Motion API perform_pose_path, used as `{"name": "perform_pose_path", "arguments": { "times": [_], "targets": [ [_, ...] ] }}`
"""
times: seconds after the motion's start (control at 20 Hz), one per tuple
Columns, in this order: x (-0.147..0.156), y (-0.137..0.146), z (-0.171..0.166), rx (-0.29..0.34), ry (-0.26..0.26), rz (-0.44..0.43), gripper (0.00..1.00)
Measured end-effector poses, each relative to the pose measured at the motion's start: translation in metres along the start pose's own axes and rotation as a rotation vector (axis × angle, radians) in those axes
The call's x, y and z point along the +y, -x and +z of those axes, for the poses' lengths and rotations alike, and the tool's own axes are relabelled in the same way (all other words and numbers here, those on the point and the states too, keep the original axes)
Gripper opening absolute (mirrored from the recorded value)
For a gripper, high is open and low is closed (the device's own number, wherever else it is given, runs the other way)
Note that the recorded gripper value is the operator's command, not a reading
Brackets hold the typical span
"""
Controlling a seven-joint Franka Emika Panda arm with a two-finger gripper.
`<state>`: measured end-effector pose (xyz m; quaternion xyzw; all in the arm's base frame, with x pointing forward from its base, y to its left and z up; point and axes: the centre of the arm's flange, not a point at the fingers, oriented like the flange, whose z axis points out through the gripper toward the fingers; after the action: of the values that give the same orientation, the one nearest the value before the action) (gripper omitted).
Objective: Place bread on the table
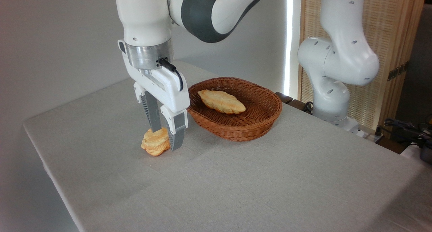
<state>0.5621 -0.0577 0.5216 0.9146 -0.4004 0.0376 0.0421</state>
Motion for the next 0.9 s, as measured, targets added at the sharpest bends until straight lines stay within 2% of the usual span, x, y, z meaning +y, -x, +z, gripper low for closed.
{"name": "perform_pose_path", "arguments": {
  "times": [0.35, 0.65, 0.9],
  "targets": [
    [0.054, -0.012, -0.015, -0.043, 0.049, 0.270, 1.00],
    [0.112, -0.008, -0.022, -0.104, 0.133, 0.581, 1.00],
    [0.159, -0.004, -0.016, -0.135, 0.165, 0.687, 1.00]
  ]
}}
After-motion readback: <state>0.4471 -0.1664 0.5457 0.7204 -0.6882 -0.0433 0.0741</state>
